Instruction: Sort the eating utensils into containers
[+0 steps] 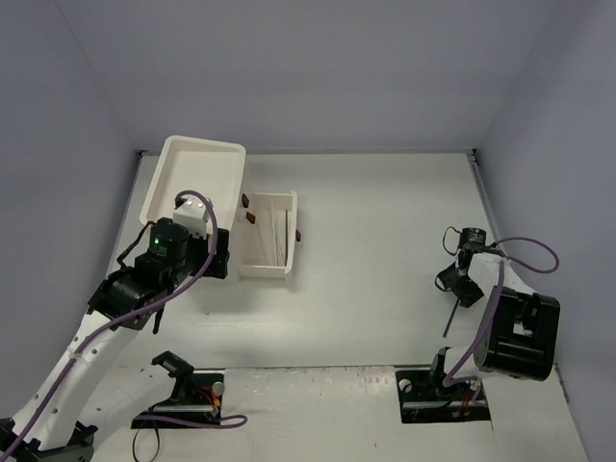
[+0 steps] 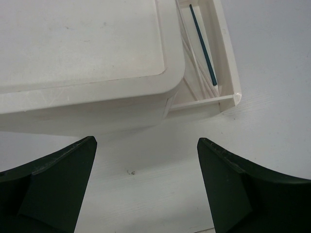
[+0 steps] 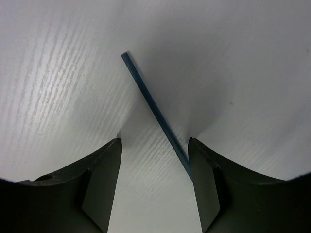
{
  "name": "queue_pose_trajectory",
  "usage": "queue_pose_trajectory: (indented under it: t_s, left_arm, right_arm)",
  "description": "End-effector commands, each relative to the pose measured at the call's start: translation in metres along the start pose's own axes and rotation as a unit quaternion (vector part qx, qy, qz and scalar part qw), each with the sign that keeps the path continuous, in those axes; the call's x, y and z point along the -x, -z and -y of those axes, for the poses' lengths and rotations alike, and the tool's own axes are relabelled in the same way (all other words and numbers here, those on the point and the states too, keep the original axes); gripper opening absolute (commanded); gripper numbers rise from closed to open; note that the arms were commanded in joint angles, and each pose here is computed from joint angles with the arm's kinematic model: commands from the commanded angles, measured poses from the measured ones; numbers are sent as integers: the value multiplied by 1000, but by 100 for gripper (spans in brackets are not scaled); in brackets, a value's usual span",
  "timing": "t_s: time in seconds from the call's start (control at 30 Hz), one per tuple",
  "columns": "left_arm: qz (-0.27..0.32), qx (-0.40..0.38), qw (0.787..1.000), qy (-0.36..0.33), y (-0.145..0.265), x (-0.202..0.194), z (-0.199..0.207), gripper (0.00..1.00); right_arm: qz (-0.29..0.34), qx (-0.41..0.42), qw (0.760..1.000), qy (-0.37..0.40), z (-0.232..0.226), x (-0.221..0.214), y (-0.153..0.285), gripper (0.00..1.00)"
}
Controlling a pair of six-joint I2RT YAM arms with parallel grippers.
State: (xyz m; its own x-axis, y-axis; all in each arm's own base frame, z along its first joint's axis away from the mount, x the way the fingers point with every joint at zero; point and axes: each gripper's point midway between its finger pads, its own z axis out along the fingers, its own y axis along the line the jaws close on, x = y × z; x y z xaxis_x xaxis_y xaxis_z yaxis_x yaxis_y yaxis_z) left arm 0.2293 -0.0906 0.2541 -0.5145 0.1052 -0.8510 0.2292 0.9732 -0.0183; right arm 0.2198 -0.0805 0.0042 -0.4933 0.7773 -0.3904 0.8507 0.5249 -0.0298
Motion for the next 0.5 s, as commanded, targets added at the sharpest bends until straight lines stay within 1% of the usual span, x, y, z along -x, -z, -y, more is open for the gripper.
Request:
queue_pose_trajectory:
  t_s: [0.0,0.13,0.17,0.3,0.33,0.4,0.43,0.47]
  left_arm:
    - [20,9,1000,-1,2,11,-3,82]
    - [20,12,1000,3,2,11,-4,82]
    - [21,14,1000,5,2,11,-5,82]
    - [25,17,999,9,4,13,-6,82]
    - [28,19,999,9,5,13,-7,82]
    - [35,23,999,12,9,14,-9,82]
    - [38,26,999,13,10,14,-11,82]
    - [40,28,999,14,12,13,-12,82]
  right_arm:
    - [-47,2,999,-3,0,-25,-19,50]
    - [-54,16,998,1,-9,-33,-22,40]
    - [-45,14,999,4,-10,-30,-22,38]
    - [-16,22,999,37,-30,-27,-15,24]
    - [-15,21,999,48,-36,-29,-15,19]
    - [-14,21,997,73,-46,-36,-16,6]
    - [-17,19,996,82,-49,-39,-18,1]
    - [-19,17,996,89,-52,-41,-19,0]
